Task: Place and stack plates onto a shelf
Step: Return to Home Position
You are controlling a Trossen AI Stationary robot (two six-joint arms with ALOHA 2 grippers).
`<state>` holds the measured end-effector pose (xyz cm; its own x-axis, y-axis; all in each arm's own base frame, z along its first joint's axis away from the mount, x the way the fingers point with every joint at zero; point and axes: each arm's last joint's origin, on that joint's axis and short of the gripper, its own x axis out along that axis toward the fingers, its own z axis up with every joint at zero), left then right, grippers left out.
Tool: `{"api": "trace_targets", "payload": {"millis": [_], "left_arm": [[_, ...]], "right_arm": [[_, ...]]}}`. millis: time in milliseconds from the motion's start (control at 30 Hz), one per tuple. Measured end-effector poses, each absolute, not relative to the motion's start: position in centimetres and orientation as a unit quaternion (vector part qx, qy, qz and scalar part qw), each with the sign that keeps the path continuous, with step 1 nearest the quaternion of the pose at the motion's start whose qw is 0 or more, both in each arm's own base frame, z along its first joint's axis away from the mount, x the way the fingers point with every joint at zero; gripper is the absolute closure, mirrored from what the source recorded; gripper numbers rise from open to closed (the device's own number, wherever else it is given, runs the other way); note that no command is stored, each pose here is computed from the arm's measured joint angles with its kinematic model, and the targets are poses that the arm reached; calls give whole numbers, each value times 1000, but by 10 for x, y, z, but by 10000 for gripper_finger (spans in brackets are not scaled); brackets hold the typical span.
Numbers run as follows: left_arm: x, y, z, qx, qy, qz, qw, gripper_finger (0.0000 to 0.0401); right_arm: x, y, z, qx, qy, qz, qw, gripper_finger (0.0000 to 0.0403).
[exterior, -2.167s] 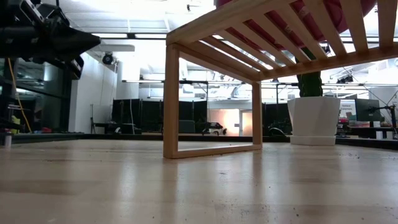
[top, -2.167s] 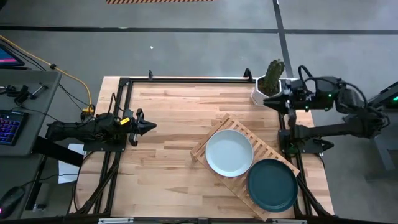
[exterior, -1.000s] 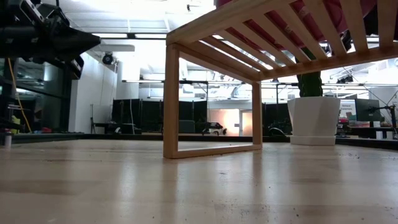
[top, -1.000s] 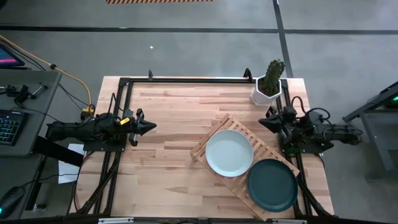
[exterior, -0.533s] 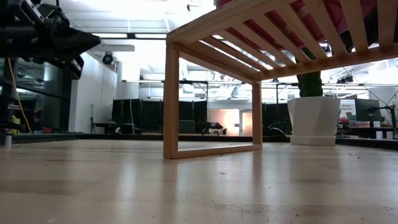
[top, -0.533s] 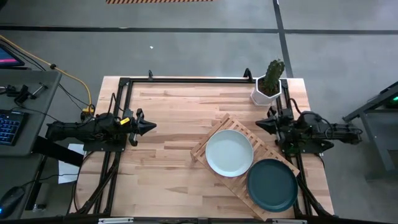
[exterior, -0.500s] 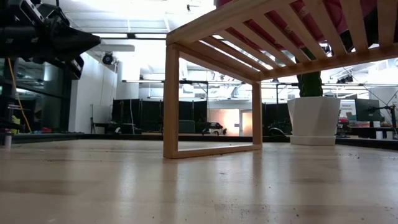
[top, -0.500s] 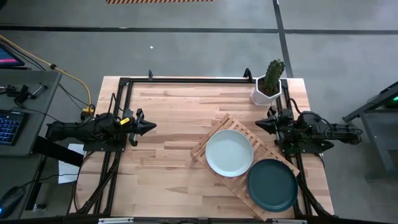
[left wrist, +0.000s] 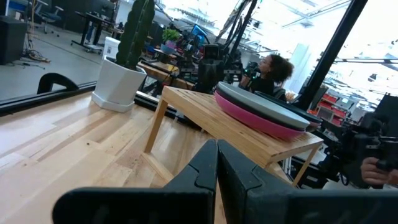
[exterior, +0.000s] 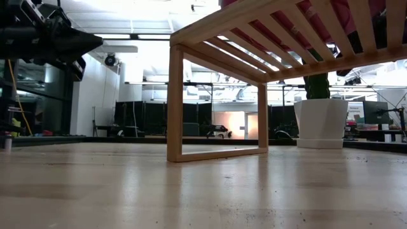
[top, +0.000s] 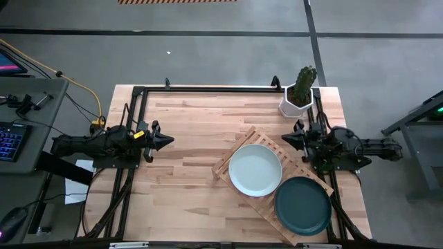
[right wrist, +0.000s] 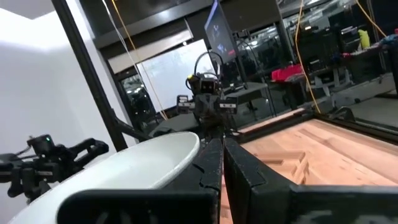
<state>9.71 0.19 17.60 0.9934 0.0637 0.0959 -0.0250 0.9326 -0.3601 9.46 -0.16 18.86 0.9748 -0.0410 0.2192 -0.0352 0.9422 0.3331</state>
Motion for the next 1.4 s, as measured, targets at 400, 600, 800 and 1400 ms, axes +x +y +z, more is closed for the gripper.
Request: {"api": "trace_targets", "payload": {"millis": [400, 600, 800, 1400], "left_arm": [[97, 2, 176, -182, -53, 23, 982, 401], [97, 2, 176, -182, -53, 23, 982, 401], [97, 2, 176, -182, -53, 23, 982, 401], [97, 2, 169, -182, -17, 27, 983, 401]], "right_arm": [[97, -2, 178, 155, -66, -22, 986, 403], [97, -2, 169, 156, -19, -29, 987, 403], [97, -2, 169, 156, -17, -27, 987, 403], [97, 1, 169, 156, -17, -12, 988, 402]]}}
